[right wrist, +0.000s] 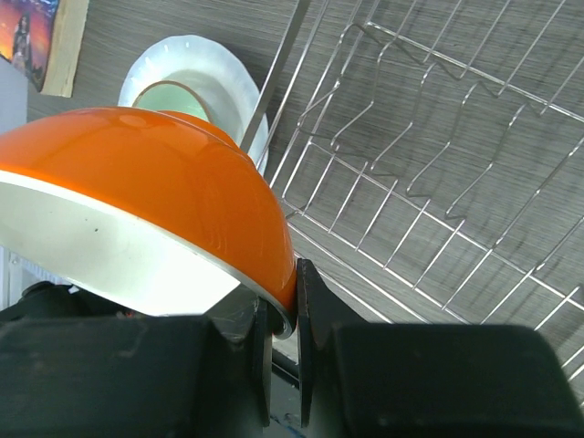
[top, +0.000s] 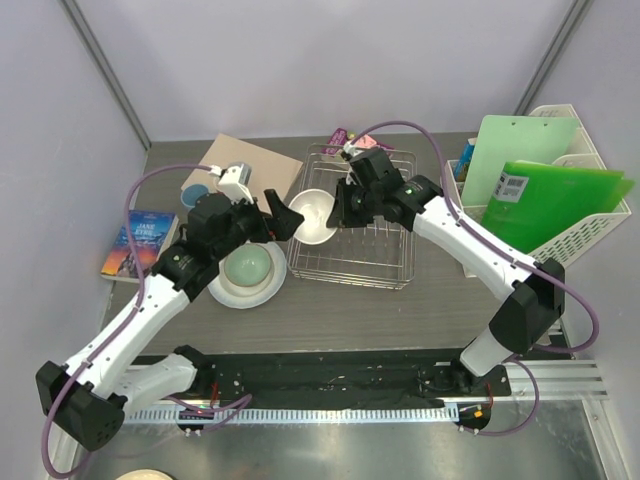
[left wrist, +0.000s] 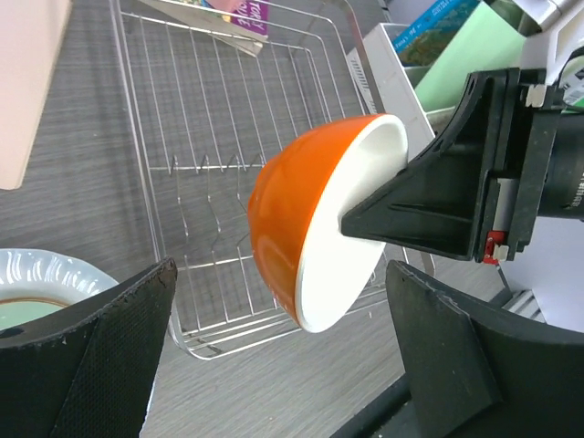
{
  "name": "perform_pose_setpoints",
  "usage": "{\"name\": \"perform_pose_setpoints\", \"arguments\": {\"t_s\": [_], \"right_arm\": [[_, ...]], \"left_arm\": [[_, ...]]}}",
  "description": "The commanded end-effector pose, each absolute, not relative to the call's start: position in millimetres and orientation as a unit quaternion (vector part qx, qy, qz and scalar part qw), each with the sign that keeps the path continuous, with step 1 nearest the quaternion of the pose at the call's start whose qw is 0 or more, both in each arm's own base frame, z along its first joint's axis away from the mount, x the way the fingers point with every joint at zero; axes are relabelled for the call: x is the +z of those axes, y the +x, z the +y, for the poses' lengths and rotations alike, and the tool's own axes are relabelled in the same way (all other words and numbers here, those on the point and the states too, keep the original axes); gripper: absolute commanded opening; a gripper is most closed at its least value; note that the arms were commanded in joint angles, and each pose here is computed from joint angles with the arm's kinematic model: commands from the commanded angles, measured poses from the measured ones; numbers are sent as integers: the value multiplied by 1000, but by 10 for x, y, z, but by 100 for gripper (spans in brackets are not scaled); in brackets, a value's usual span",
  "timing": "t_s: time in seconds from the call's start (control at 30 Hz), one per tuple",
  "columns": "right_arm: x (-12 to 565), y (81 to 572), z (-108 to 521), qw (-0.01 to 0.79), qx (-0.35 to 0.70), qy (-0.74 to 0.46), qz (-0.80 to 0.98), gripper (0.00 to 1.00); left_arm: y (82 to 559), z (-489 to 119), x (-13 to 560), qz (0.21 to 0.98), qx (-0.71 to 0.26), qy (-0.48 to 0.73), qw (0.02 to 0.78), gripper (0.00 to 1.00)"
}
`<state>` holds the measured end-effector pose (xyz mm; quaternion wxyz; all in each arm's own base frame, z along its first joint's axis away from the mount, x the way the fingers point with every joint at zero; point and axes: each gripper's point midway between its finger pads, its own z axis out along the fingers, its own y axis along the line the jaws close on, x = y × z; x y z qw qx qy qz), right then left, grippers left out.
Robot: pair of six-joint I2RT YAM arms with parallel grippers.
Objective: Unload the mixed dishes from the dish rack
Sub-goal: Pick up the bowl from the dish rack.
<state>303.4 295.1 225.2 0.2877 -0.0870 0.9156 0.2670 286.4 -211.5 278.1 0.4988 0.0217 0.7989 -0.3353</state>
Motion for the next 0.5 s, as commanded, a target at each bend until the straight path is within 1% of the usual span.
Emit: {"name": "perform_pose_setpoints", "arguments": {"t_s": [0.0,0.1,0.2,0.27,0.3,0.33,0.37,0.4,0.43,0.47], "right_arm": [[2714,3040,3120,318,328,-96,885,1],[2718,2999,3112,314,332,-97,884,1],[2698,2954,3118,306,337,-101,884,1],[2694,2929,3120,304,340,-102,884,1],[2679,2924,3111,302,339,-102,885,1],[2671,2922,3104,303,337,-104,885,1],[2663,2918,3101,303,336,-105,886,1],[2642,2914,3083,302,333,-104,887,1],[2640,2905,3079,303,332,-106,887,1],[2625,2903,3067,304,329,-106,888,1]], "left_arm": [[2893,-2257,2834,787,-352,51,504,92],[2956,-2310,2667,804,-339,54,485,88],[3002,-2346,2562,816,-325,56,475,81],[3055,-2358,2468,828,-303,56,468,72],[3078,-2349,2449,832,-293,53,468,64],[3074,-2354,2336,845,-278,53,454,59],[3127,-2324,2372,845,-262,48,463,54],[3136,-2325,2365,848,-256,47,461,44],[3127,-2327,2303,856,-246,50,452,40],[3143,-2332,2345,855,-242,50,456,39]]}}
